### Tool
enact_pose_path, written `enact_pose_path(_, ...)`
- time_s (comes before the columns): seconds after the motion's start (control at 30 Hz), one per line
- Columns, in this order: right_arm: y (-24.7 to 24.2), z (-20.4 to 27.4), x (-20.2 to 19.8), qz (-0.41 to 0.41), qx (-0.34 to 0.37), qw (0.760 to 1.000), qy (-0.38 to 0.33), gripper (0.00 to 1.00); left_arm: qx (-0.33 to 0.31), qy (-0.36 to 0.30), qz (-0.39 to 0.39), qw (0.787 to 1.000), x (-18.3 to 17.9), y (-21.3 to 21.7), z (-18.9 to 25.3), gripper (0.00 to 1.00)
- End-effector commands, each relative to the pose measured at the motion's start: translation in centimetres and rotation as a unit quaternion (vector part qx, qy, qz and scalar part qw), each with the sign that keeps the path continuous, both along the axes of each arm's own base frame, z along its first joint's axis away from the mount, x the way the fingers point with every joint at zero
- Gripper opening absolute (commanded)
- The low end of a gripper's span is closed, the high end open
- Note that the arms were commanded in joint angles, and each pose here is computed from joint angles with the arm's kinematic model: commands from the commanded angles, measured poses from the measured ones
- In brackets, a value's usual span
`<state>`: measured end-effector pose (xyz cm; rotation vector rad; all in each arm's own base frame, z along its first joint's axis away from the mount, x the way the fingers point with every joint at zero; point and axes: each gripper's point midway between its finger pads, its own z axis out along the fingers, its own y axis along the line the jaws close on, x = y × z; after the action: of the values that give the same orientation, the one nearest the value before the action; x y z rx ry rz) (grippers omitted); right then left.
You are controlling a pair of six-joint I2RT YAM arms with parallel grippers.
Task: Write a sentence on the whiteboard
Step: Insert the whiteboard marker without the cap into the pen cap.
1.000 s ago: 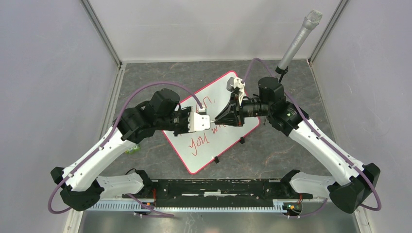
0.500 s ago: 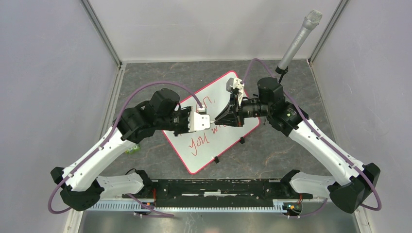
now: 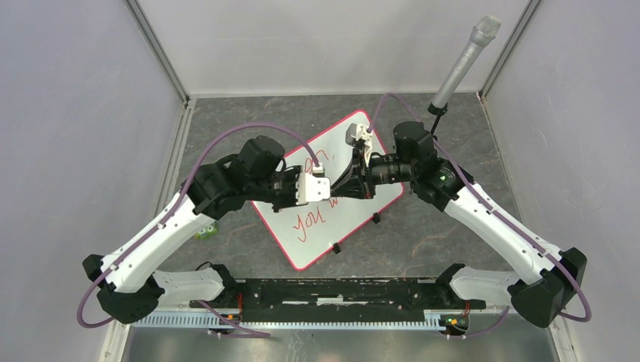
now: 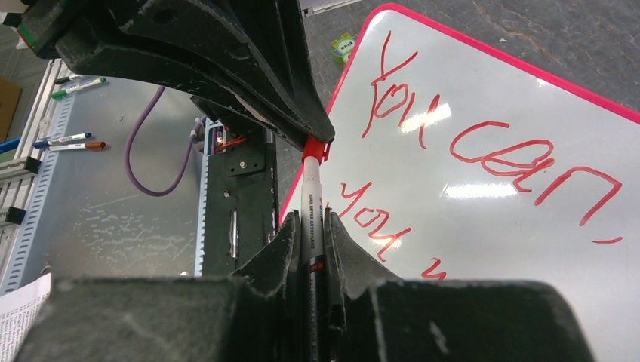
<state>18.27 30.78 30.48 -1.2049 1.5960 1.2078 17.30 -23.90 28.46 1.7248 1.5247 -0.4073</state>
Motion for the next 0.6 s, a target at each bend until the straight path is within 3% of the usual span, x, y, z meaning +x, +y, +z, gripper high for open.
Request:
enact_pose_path(0.0,0.3,1.0,0.9,-0.013,0.004,1.0,-0.022,0.0,-0.032,-0.017,-0.017,0.999,-0.2,-1.0,2.5,0.02)
enact_pose_path(0.57,1.7,-2.3,1.4,-0.008,0.012,1.0,-0.003,0.0,-0.095,0.062,0.022,0.993,0.7,-5.2,5.0,0.02)
